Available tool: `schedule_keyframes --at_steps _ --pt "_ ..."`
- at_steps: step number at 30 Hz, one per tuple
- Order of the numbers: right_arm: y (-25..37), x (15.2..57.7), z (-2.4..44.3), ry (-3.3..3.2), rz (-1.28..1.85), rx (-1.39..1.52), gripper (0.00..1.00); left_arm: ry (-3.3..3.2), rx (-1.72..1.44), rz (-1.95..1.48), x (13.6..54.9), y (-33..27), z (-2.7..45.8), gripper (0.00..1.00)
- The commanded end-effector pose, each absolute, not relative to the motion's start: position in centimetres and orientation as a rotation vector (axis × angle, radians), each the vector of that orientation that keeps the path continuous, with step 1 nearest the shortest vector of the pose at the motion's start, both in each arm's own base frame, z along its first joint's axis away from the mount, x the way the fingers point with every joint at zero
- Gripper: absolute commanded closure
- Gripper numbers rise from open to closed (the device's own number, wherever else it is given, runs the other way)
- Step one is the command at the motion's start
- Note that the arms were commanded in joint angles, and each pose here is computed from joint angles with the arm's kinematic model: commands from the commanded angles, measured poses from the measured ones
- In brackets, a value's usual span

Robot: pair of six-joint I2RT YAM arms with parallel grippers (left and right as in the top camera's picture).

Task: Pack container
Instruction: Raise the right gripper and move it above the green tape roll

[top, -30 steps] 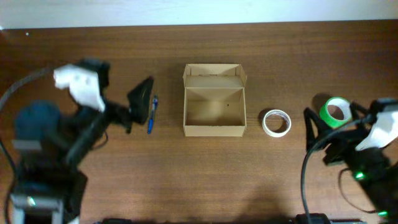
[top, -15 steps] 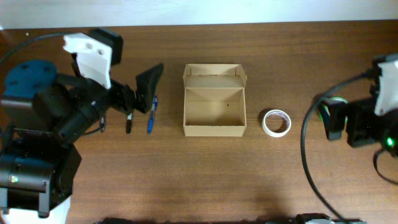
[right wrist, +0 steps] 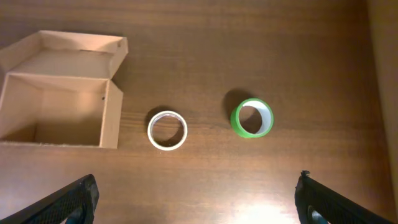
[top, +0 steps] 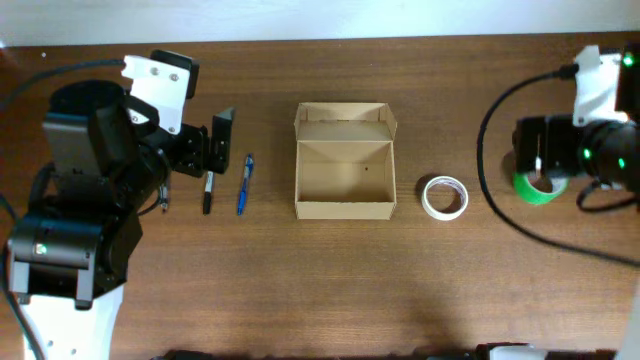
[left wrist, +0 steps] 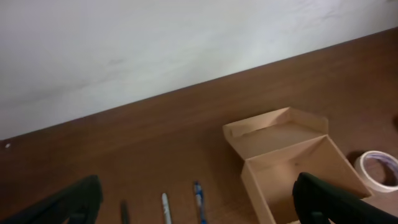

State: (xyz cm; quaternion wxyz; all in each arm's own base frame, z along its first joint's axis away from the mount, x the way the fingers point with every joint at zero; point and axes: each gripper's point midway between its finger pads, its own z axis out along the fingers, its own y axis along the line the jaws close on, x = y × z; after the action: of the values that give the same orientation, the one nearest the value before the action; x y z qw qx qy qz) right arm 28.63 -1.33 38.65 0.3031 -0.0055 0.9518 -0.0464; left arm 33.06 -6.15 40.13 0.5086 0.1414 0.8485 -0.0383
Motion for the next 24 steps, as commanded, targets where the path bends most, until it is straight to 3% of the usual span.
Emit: schedule_keyframes --at_steps 1,9,24 --pt "-2.3 29.9 39.7 2.483 -0.15 0.09 0.01 2.005 0.339 -0.044 33.0 -5.7 41.8 0.01" --pt "-2.4 34.6 45.5 2.192 -0.133 0.119 0.01 2.003 0.332 -0.034 33.0 -5.5 41.9 0.01" --pt "-2.9 35.0 46.6 2.141 -0.157 0.139 0.01 1.984 0.33 -0.033 33.2 -5.5 42.3 0.01"
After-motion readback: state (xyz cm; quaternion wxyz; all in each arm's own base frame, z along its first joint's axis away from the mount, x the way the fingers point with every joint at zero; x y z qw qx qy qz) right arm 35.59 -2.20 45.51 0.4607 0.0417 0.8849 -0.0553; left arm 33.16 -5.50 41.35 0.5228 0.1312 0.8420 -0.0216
